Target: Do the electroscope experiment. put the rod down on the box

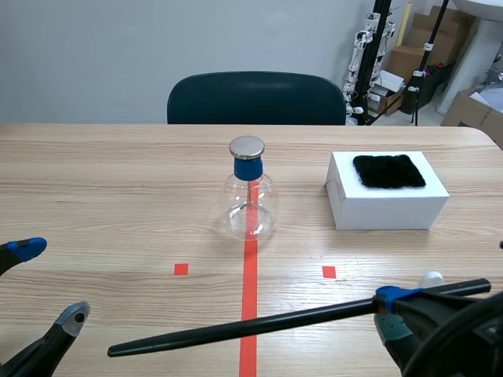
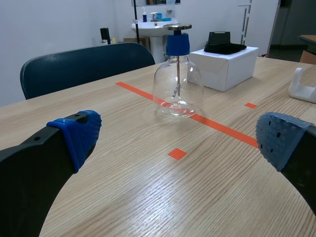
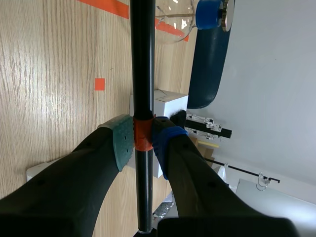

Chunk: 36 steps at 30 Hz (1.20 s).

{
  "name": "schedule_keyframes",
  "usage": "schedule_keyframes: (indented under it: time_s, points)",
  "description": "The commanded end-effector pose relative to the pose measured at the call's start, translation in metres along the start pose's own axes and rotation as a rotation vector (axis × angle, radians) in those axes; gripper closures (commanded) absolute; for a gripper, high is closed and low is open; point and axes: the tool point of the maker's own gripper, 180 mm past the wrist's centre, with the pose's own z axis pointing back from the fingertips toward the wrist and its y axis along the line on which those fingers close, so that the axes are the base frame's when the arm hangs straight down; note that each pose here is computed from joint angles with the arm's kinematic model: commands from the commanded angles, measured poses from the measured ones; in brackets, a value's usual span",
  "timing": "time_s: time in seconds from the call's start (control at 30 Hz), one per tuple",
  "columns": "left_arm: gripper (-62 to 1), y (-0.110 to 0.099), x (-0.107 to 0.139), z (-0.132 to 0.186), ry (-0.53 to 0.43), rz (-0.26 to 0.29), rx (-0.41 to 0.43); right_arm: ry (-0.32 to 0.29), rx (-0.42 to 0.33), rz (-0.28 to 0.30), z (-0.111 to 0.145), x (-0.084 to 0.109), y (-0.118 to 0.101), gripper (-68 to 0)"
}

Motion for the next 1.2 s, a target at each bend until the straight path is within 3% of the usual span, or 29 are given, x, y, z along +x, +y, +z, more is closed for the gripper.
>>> schedule_keyframes:
  time_s: [0.0,0.5,0.63,0.8,0.9,1.03,1.17]
  points:
    - [-62.3,0.004,0.010,0.000,-0.039,-0.012,0.003,0.002,-0.022,0.005,0.000,-0.001,-0.006,-3.7]
    - [-62.3,0.004,0.010,0.000,-0.039,-0.011,0.003,0.023,-0.020,0.010,0.000,-0.004,-0.006,-3.7]
    - [-62.3,0.004,0.010,0.000,-0.039,-0.011,0.003,0.051,-0.023,0.034,0.000,-0.013,-0.008,-3.7]
    - [-62.3,0.004,0.010,0.000,-0.040,-0.012,0.003,0.139,-0.068,0.030,-0.008,-0.038,-0.025,-3.7]
    - [-62.3,0.004,0.010,0.000,-0.040,-0.012,0.003,0.195,-0.006,0.012,-0.017,-0.057,-0.023,-3.7]
    - [-62.3,0.004,0.010,0.000,-0.040,-0.012,0.003,0.214,0.126,-0.022,-0.027,-0.073,-0.013,-3.7]
    - [-62.3,0.004,0.010,0.000,-0.040,-0.012,0.003,0.204,0.149,-0.062,-0.037,-0.084,-0.028,-3.7]
